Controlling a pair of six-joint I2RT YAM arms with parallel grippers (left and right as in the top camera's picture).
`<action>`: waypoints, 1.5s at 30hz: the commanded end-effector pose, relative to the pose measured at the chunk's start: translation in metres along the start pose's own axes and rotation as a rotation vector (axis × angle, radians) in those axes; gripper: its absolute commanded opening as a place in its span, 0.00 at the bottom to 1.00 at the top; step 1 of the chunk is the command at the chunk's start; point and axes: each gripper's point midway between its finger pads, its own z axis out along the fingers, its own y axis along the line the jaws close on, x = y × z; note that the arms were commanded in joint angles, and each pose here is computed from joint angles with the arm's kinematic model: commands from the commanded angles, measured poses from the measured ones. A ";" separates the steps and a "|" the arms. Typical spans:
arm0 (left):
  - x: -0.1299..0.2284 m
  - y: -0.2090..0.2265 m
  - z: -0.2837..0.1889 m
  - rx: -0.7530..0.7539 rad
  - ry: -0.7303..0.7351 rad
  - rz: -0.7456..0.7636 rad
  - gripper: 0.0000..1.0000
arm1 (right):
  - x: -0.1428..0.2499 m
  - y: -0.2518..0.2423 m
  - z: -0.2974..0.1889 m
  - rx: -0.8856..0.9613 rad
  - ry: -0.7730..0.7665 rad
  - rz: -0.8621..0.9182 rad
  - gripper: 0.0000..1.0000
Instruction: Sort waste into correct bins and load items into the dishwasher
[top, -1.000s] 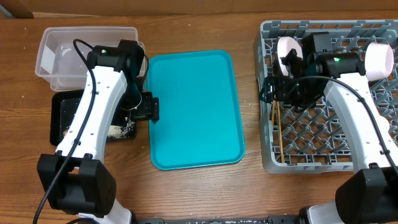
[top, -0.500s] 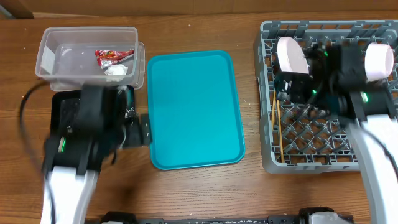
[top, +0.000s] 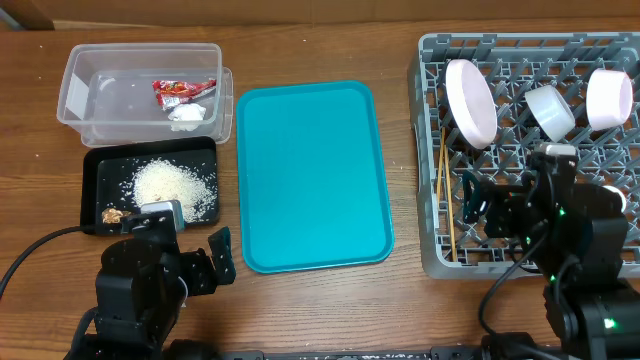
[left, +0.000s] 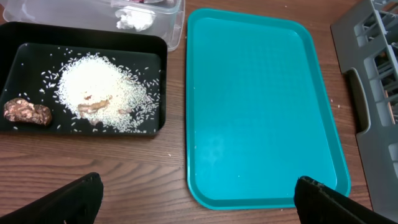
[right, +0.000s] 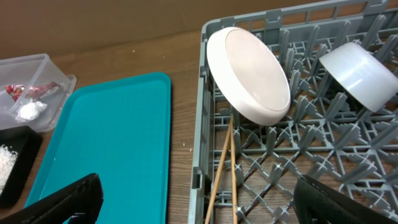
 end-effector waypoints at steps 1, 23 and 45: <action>0.005 0.005 0.002 -0.024 0.009 -0.011 1.00 | 0.003 -0.006 0.002 0.028 0.008 0.008 1.00; 0.008 0.006 0.002 -0.028 0.024 -0.011 1.00 | 0.023 -0.014 0.037 0.057 0.151 0.022 1.00; 0.008 0.006 0.002 -0.028 0.024 -0.010 1.00 | 0.051 -0.022 0.008 0.041 -0.146 -0.017 1.00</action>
